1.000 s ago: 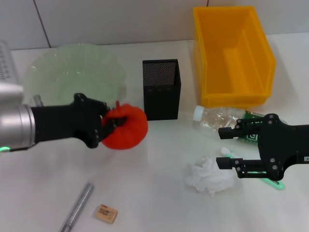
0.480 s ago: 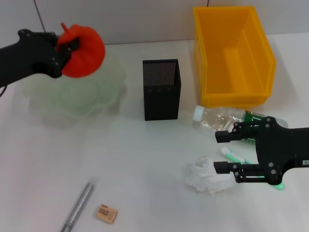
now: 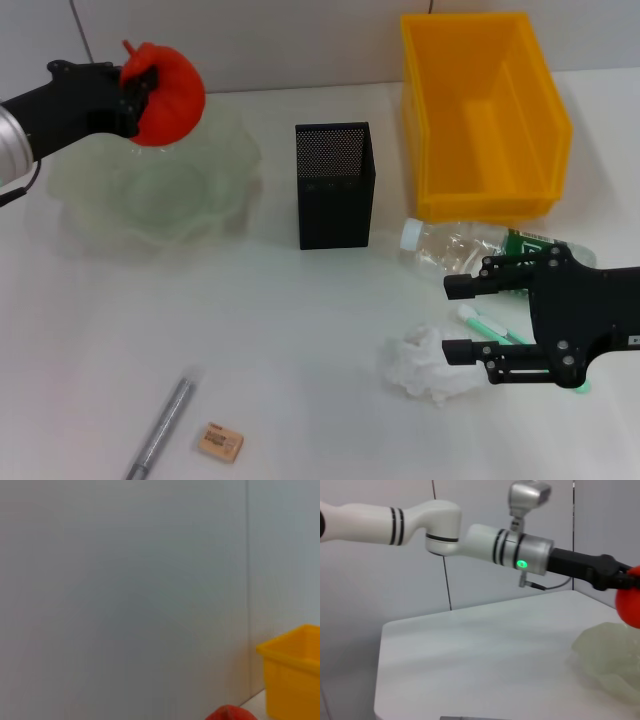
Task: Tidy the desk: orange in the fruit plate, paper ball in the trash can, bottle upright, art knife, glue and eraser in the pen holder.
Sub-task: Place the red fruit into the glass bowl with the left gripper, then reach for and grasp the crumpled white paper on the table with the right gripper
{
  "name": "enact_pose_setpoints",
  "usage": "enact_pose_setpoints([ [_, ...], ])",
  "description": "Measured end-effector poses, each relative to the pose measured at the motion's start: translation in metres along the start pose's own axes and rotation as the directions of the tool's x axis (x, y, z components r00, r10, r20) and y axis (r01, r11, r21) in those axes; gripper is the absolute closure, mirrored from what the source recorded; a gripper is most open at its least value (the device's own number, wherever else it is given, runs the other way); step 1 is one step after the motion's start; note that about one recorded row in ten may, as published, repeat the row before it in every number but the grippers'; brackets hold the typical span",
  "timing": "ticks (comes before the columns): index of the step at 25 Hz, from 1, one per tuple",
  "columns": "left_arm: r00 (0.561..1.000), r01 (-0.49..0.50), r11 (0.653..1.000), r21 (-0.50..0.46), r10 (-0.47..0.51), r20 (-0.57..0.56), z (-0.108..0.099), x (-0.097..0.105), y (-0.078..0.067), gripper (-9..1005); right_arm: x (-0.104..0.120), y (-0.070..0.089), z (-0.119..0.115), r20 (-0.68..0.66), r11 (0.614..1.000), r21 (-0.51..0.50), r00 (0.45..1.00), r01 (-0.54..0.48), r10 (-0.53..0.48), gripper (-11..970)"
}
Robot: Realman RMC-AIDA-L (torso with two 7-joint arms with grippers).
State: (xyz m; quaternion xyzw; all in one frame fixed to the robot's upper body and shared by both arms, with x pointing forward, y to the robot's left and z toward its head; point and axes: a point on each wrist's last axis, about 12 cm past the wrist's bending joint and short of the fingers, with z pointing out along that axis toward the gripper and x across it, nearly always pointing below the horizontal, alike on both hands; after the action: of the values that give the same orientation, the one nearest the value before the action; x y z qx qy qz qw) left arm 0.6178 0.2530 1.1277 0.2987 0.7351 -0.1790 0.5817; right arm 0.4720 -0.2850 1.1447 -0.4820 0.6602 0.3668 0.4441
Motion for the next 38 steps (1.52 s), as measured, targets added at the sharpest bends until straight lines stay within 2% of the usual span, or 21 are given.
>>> enact_pose_setpoints([
  [6, 0.999, -0.001, 0.998, -0.058, -0.002, -0.045, 0.013, 0.005, 0.005, 939, 0.0, 0.001, 0.0, 0.002, 1.0, -0.004, 1.0, 0.0, 0.0, 357],
  [19, 0.995, -0.005, 0.995, -0.103, -0.006, -0.104, 0.012, 0.023, 0.007, 916, -0.002, -0.001, -0.003, 0.01, 1.0, 0.007, 1.0, 0.007, -0.007, 358],
  [25, 0.993, -0.013, 0.998, -0.068, 0.005, -0.115, 0.014, 0.026, 0.0, 743, -0.003, -0.001, -0.004, 0.017, 1.0, 0.009, 1.0, 0.008, -0.008, 358],
  [32, 0.994, -0.012, 0.998, -0.056, 0.006, -0.109, 0.015, 0.024, -0.001, 494, -0.002, 0.0, -0.004, 0.017, 1.0, 0.009, 1.0, 0.003, -0.003, 358],
  [35, 0.994, -0.012, 0.998, -0.056, 0.006, -0.106, 0.015, 0.024, -0.001, 334, -0.001, 0.0, -0.004, 0.018, 1.0, 0.012, 1.0, 0.0, 0.0, 358],
  [38, 0.996, -0.008, 1.0, -0.003, 0.008, -0.085, 0.011, 0.022, -0.006, 175, 0.0, 0.0, -0.007, 0.02, 1.0, 0.026, 1.0, -0.005, 0.004, 358],
])
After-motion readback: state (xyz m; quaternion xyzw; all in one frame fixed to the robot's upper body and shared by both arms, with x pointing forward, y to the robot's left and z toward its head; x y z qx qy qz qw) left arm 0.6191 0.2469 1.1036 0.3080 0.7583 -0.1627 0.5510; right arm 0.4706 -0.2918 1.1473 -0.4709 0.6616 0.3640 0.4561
